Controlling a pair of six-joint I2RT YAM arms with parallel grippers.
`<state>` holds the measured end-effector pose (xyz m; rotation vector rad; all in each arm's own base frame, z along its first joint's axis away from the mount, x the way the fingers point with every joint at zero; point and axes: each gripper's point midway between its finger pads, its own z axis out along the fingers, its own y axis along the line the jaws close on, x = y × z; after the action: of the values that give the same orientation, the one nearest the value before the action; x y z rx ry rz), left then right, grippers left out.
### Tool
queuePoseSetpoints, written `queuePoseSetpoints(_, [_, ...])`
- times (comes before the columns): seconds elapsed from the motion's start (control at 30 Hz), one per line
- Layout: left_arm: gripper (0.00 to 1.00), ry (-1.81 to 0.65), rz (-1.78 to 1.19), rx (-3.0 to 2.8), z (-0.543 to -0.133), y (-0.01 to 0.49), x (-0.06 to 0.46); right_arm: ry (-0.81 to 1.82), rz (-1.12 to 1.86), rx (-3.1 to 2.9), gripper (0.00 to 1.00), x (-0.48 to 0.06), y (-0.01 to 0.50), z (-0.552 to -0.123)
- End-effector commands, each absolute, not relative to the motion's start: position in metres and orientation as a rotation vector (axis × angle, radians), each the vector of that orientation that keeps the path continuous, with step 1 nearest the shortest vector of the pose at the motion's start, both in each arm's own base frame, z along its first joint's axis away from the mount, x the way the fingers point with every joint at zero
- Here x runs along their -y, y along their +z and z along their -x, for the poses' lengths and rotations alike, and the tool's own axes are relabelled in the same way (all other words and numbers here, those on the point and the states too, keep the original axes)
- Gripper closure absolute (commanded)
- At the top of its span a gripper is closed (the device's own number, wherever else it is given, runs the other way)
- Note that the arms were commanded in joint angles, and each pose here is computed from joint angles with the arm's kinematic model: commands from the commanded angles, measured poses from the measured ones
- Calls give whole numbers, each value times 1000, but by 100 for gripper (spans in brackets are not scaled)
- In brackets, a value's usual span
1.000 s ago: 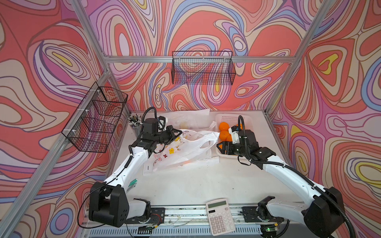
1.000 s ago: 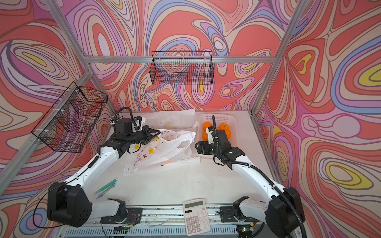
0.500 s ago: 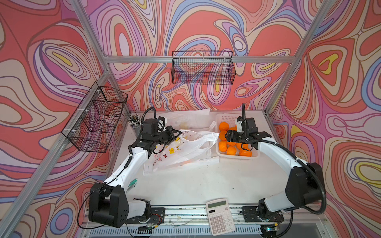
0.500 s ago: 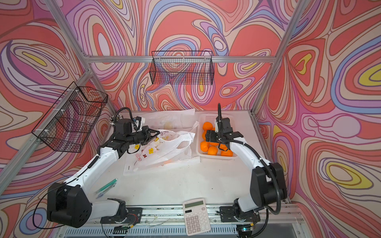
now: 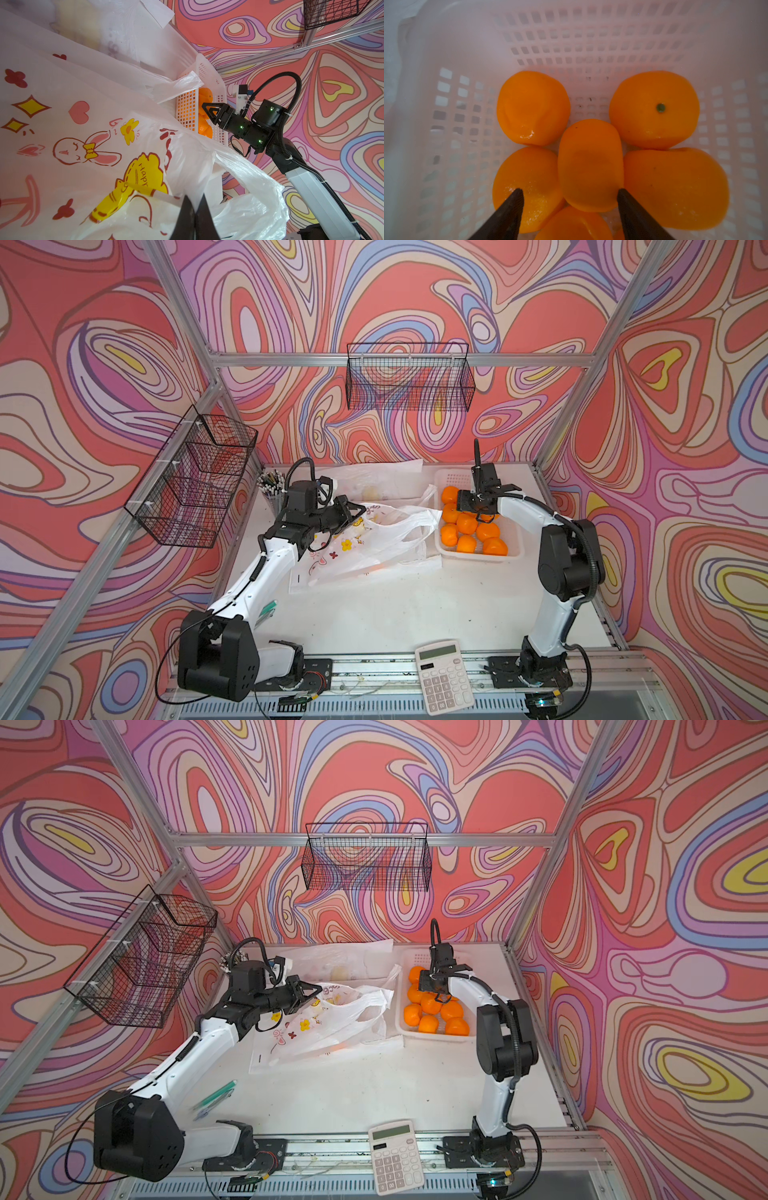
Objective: Place the oranges into plastic bags & tie knots
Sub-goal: Pick up the orange from the basket.
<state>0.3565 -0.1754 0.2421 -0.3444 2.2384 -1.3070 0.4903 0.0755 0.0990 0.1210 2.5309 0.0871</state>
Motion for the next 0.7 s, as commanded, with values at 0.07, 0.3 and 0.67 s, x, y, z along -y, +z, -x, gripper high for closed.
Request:
queuePoseSetpoints(0.07, [100,-1296,324,-2248,-350,241,173,-11,-132,-2546,25,-63,90,-502])
queuePoseSetpoints(0.3, [100,-1290,323,-2254,-350,239,172,-70,-127,-2578,31,-59,69,-511])
queuePoseSetpoints(0.67, [100,-1285,320,-2256,-349,241,172,-61,-120,-2486,54,-56,110,-508])
